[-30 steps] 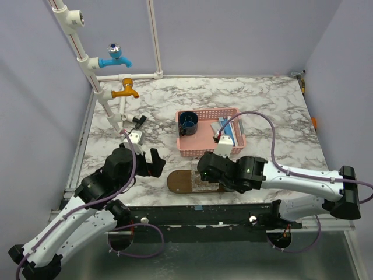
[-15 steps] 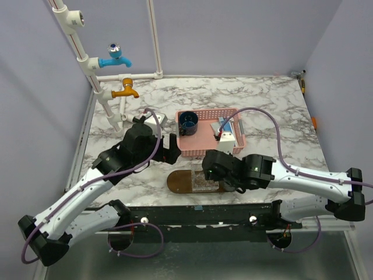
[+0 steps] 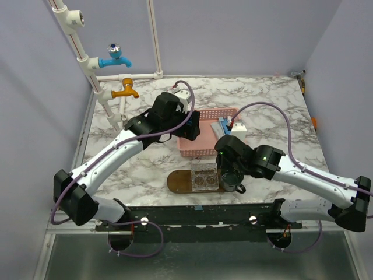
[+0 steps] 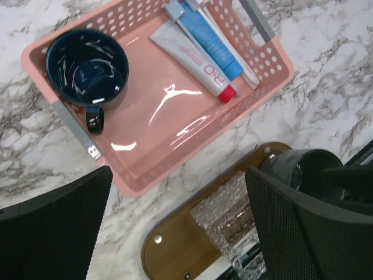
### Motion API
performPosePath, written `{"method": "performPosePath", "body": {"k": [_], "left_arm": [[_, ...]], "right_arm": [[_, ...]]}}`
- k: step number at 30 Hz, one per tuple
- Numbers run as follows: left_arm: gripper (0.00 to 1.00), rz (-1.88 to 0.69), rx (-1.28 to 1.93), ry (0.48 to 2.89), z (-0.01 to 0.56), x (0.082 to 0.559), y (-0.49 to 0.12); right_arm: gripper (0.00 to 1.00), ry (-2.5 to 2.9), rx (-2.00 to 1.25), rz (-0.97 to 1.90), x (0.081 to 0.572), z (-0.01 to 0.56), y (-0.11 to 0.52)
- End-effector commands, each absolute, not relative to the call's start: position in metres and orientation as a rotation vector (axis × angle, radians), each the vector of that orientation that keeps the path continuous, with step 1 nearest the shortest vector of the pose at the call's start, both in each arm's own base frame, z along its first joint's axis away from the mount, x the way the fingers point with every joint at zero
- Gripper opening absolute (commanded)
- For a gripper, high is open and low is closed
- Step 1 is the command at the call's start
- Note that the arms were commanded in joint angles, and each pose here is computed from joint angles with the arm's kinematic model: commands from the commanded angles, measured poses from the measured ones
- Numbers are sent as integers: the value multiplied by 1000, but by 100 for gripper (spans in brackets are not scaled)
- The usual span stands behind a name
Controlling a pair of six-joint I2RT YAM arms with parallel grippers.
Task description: Prepare toiletry sets of a toothbrush and toothpaste on the tray
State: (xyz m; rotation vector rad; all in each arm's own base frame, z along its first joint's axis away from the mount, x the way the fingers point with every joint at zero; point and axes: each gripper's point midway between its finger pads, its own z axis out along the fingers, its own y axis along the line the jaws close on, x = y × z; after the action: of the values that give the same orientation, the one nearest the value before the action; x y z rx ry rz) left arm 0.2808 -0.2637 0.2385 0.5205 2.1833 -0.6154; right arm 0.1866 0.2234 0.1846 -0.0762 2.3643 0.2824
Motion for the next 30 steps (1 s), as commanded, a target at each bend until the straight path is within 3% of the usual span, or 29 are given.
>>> {"method": "performPosePath", "body": {"k": [1, 17, 30], "left_arm": [[94, -661, 566, 2179, 245, 301, -289], [86, -567, 511, 2350, 188, 381, -326], [77, -514, 423, 2465, 144, 416, -321]], "right_arm": [[47, 2368, -124, 324, 191, 183, 225], [47, 2395, -111, 355, 190, 170, 221], [47, 2419, -112, 383, 189, 161, 224]]}}
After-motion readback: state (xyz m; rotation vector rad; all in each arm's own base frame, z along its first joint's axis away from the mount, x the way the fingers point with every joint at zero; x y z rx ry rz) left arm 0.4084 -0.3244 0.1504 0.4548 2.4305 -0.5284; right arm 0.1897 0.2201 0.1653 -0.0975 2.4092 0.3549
